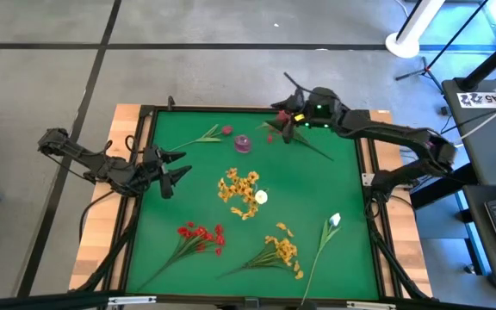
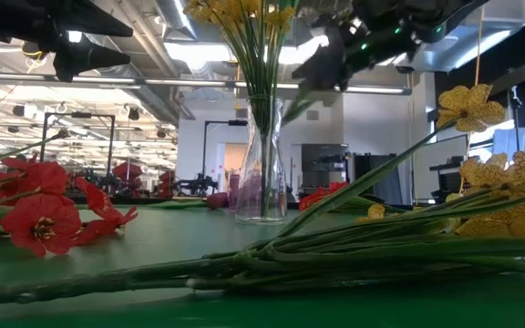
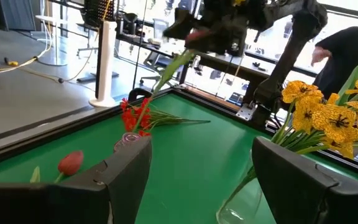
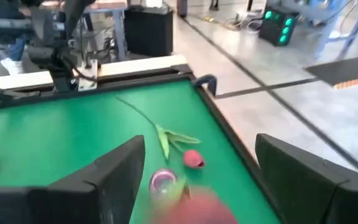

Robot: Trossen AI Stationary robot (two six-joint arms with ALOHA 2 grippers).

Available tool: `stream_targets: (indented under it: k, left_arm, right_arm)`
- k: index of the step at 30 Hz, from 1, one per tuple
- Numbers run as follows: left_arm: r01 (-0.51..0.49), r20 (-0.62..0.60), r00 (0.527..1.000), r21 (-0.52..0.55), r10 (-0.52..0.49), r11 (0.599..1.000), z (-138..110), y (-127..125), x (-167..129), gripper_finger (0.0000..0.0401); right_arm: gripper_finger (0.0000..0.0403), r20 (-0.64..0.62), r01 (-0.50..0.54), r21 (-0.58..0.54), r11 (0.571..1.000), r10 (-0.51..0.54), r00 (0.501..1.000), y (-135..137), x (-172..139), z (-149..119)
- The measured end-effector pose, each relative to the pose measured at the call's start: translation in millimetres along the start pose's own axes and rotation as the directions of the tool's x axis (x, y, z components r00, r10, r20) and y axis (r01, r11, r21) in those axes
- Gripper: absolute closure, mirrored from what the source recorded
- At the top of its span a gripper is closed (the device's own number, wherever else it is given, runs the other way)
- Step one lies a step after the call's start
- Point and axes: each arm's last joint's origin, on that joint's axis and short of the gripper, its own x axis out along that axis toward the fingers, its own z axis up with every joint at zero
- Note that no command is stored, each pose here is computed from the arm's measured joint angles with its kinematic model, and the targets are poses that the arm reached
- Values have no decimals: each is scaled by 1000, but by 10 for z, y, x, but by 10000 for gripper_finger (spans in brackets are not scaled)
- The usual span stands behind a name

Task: Sort flowers into vase by color
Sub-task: Put the bottom dark red flower into the purple vase, then put the top red flowers into the purple vase

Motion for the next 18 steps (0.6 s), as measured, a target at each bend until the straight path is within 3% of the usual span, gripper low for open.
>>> stream_targets:
  k: [5, 9, 12, 16, 18]
  left_arm:
    - [0, 0, 1000, 0, 0, 1000, 0, 0, 0, 129]
    - [0, 0, 1000, 0, 0, 1000, 0, 0, 0, 129]
    - [0, 0, 1000, 1, 0, 1000, 0, 0, 0, 129]
    - [0, 0, 1000, 1, 0, 1000, 0, 0, 0, 129]
    - [0, 0, 1000, 1, 0, 1000, 0, 0, 0, 129]
  right_arm:
    - [98, 67, 75, -19, 997, -74, 995, 33, -307, 210]
    - [98, 10, 293, -46, 955, -292, 956, 22, -580, 287]
    - [98, -98, 421, -56, 905, -425, 900, -25, -709, 261]
    - [98, -318, 454, -19, 891, -436, 842, -158, -741, 32]
    - [98, -438, 469, -17, 883, -429, 790, -234, -719, -117]
